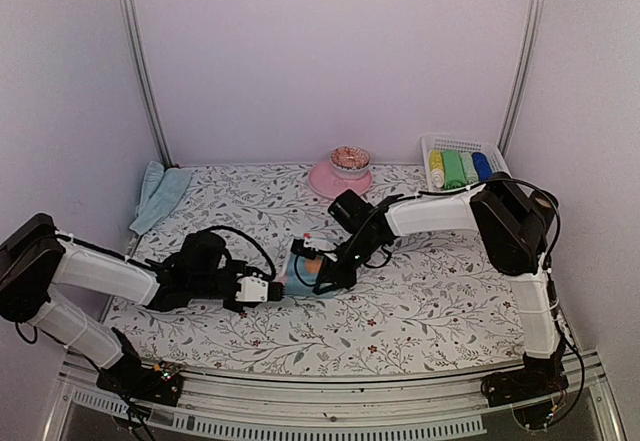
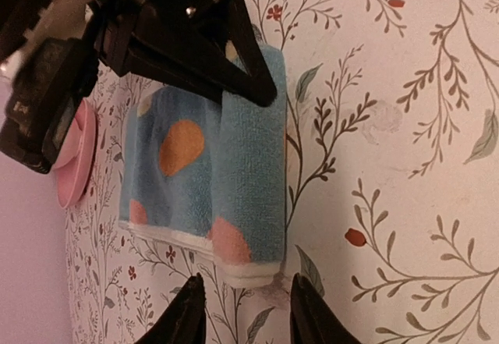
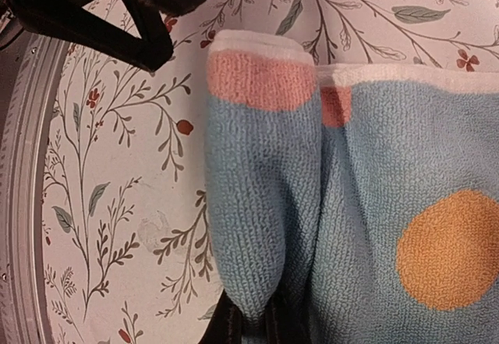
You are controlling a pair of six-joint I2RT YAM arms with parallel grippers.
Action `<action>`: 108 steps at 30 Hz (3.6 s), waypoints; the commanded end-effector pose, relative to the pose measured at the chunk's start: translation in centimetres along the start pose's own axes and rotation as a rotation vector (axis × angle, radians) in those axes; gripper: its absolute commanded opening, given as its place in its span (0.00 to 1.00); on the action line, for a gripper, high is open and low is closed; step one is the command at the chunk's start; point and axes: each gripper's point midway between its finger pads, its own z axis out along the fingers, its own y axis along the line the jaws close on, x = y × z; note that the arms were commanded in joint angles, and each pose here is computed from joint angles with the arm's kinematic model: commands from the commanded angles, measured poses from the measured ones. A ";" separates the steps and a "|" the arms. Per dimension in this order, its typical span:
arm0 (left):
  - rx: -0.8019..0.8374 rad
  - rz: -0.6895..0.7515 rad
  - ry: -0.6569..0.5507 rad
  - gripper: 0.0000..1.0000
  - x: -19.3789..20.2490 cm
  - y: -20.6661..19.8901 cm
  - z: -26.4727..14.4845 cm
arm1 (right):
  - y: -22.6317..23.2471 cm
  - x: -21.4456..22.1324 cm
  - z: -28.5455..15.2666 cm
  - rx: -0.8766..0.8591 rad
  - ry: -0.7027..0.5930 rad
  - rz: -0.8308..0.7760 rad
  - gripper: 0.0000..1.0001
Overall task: Roll the towels
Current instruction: Roll the towel at the center of the board.
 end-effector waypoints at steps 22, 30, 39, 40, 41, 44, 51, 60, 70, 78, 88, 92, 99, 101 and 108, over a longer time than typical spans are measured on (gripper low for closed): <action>-0.092 0.243 0.003 0.39 -1.9 -0.6 3.1 | -1.5 3.1 0.9 -0.094 0.084 0.189 0.04; -0.092 0.250 0.099 0.40 0.3 -0.9 4.8 | -1.7 3.2 0.8 -0.092 0.083 0.188 0.04; -0.048 0.274 0.189 0.25 2.8 -2.3 6.0 | -2.0 3.1 0.3 -0.101 0.066 0.193 0.04; -0.040 0.280 0.200 0.21 3.1 -2.5 6.0 | -2.0 3.0 0.2 -0.101 0.064 0.190 0.04; -0.033 0.284 0.209 0.17 3.3 -2.7 6.1 | -2.1 2.8 0.2 -0.102 0.061 0.187 0.05; -0.014 0.286 0.230 0.00 3.7 -3.1 6.2 | -2.2 2.2 -0.3 -0.093 0.049 0.174 0.10; 0.061 0.210 0.230 0.00 3.1 -3.3 6.2 | -2.2 -0.3 -3.5 0.015 -0.008 0.098 0.40; 0.292 -0.057 0.190 0.00 0.7 -3.2 5.4 | -0.6 -1.4 -10.2 0.339 -0.146 -0.148 0.58; 0.555 -0.345 0.149 0.00 -0.7 -2.4 4.5 | 3.7 -0.7 -7.5 0.467 -0.200 -0.488 0.61; 0.655 -0.443 0.158 0.00 -0.2 -2.0 4.7 | 2.6 -0.9 -5.1 0.574 -0.144 -0.588 0.60; 0.726 -0.523 0.164 0.00 0.8 -2.3 5.3 | 1.4 -1.0 -2.5 0.639 -0.078 -0.669 0.60; 0.731 -0.535 0.161 0.00 0.8 -2.1 5.5 | 1.2 -0.8 -1.6 0.655 -0.043 -0.695 0.59; 0.734 -0.540 0.157 0.00 0.9 -2.1 5.3 | -0.8 0.2 -0.7 0.717 0.040 -0.665 0.52; 0.737 -0.539 0.157 0.00 0.9 -2.2 5.3 | -1.3 0.6 -0.5 0.730 0.062 -0.653 0.50; 0.717 -0.520 0.162 0.00 1.0 -1.7 4.9 | -2.0 2.2 0.4 0.712 0.144 -0.605 0.30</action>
